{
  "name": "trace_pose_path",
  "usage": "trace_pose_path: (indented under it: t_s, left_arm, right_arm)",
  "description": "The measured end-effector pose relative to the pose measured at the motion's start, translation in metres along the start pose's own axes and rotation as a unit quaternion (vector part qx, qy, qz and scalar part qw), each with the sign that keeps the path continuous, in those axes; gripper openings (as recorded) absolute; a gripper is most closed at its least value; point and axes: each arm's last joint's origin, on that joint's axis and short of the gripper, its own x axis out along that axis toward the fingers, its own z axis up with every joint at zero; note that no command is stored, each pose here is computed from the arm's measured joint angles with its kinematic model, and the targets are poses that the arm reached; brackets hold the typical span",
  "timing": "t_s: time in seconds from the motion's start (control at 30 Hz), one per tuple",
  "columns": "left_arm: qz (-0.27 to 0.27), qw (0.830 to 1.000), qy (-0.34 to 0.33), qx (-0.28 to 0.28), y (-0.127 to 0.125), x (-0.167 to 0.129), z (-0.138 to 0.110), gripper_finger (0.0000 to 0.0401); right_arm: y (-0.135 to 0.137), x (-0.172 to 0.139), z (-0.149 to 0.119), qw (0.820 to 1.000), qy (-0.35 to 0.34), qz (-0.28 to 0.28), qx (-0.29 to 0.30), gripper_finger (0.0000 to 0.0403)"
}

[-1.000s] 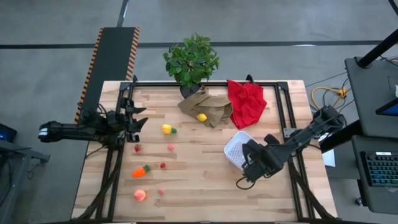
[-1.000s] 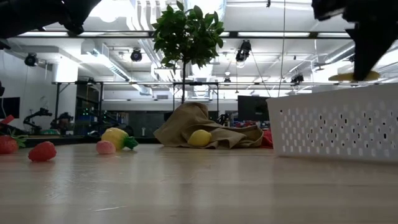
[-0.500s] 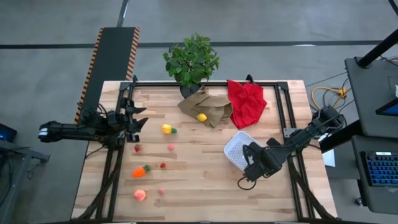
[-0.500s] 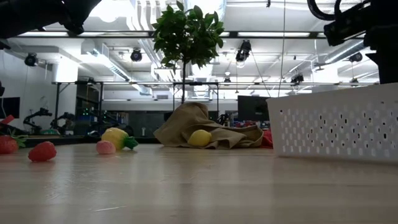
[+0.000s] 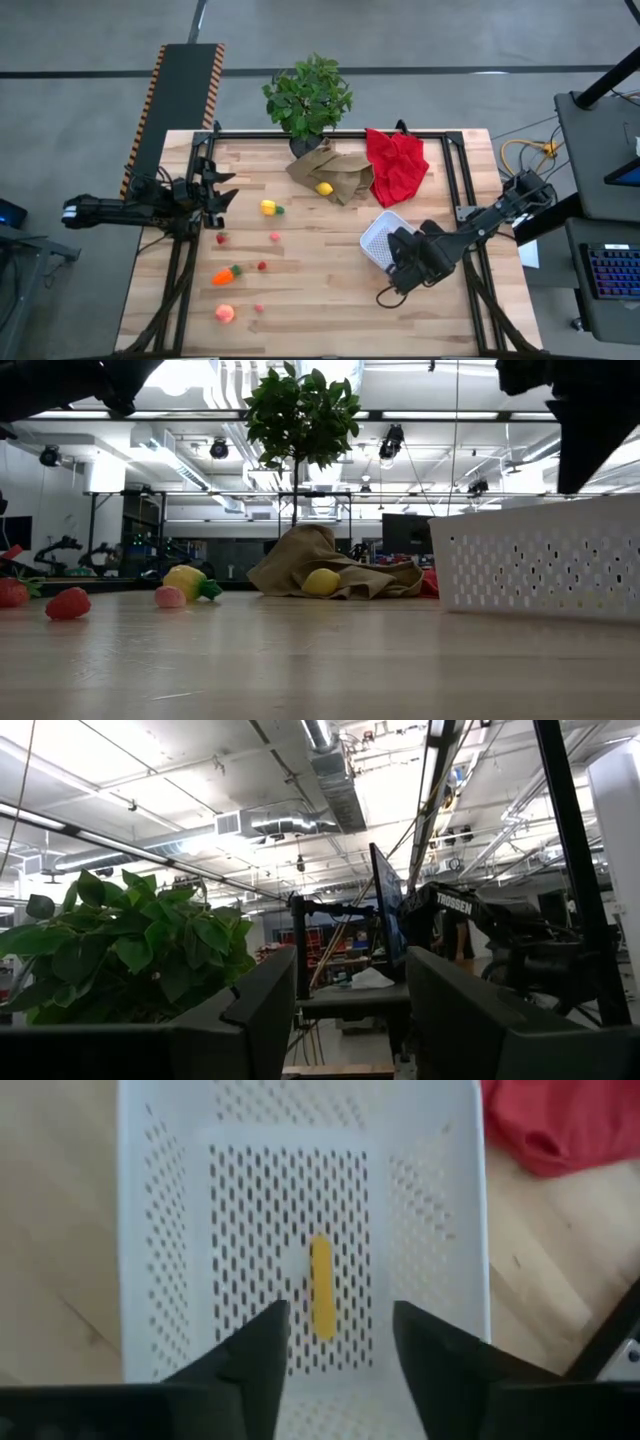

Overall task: Pick and placing Produce into tupperware
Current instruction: Put the yellow lemon into the white bin

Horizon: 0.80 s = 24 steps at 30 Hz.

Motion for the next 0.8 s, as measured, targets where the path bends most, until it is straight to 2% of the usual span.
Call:
trace_pose_path:
  t_s: [0.1,0.2,0.3,0.37,0.5,0.6,0.8]
  left_arm:
    - [0.0,1.0,0.0,0.0,0.0,0.0,0.0,0.0176]
    - [0.0,1.0,0.001,-0.003,0.0,0.0,0.0,0.0176]
    - [0.0,1.0,0.0,-0.003,0.0,0.0,0.0,0.0176]
    - [0.0,1.0,0.001,-0.003,0.0,0.0,0.0,0.0176]
    - [-0.001,1.0,0.003,-0.003,0.0,0.0,-0.001,0.0176]
    - [-0.001,1.0,0.004,-0.002,0.0,0.0,-0.001,0.0176]
    - [-0.002,1.0,0.005,-0.002,-0.001,0.0,-0.001,0.0176]
  right_arm:
    - [0.001,-0.004,0.004,0.999,-0.044,-0.003,0.002,0.0212]
    - [0.005,-0.009,0.012,0.991,-0.132,-0.001,-0.007,0.0228]
    - [0.013,-0.017,0.023,0.967,-0.254,0.0,-0.026,0.0234]
    - [0.02,-0.021,0.031,0.95,-0.31,0.001,-0.046,0.0233]
    - [0.027,-0.021,0.054,0.935,-0.345,0.008,-0.088,0.0226]
    - [0.031,-0.014,0.076,0.931,-0.342,0.034,-0.12,0.0224]
    - [0.023,0.002,0.118,0.917,-0.357,0.068,-0.166,0.0224]
